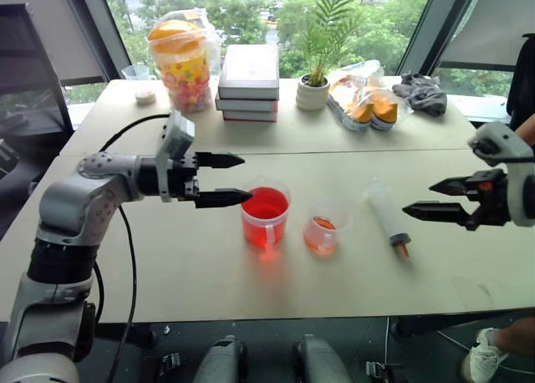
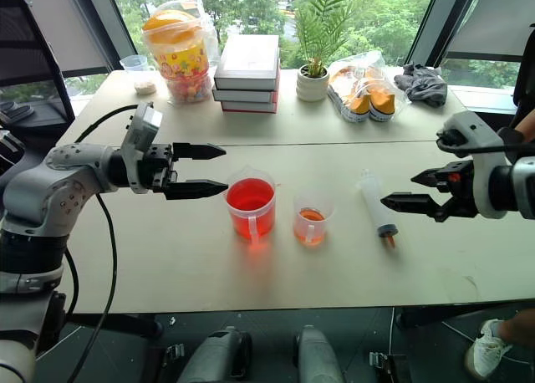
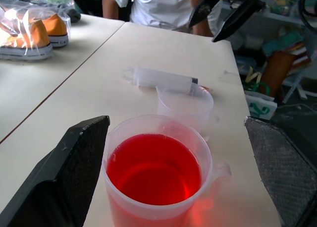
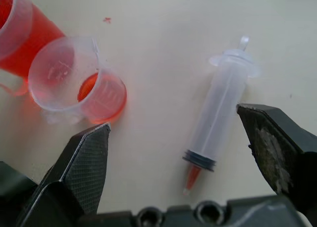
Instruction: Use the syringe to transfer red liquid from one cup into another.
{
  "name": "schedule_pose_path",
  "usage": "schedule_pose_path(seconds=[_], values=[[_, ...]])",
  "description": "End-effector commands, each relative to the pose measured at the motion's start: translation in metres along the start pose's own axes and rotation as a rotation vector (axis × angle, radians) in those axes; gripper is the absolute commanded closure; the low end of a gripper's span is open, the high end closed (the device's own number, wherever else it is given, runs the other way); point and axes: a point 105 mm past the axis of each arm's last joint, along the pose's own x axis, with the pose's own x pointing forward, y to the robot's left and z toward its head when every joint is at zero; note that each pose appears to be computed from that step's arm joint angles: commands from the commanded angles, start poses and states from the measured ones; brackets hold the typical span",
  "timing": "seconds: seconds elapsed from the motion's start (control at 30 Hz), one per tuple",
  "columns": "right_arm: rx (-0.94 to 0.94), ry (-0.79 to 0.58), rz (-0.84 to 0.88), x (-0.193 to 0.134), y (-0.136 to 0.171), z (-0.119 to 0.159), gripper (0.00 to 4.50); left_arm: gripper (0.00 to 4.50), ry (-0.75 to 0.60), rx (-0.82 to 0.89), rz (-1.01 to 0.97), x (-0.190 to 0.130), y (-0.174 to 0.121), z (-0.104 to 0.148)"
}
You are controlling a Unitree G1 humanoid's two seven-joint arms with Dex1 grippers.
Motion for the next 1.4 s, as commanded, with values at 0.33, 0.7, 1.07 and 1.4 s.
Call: schedule_pose_path(seconds=[0.33, 0.7, 1.07, 1.4], values=[[0.273, 0.289, -0.157, 0.063, -0.046, -0.021, 0.01, 0.00, -0.051, 0.052, -0.012, 0.015, 0.001, 0.002], [0.252, 0.381, -0.140, 0.099, -0.049, -0.020, 0.01, 0.00, -0.057, 0.055, 0.001, 0.016, -0.002, -0.002], [0.142, 0.484, -0.120, 0.123, -0.047, -0.028, 1.40, 0.00, -0.059, 0.058, 0.035, 0.013, -0.007, -0.004], [0.143, 0.469, -0.136, 0.115, -0.051, -0.021, 3.10, 0.00, -0.059, 0.070, 0.051, 0.011, -0.004, 0.000]])
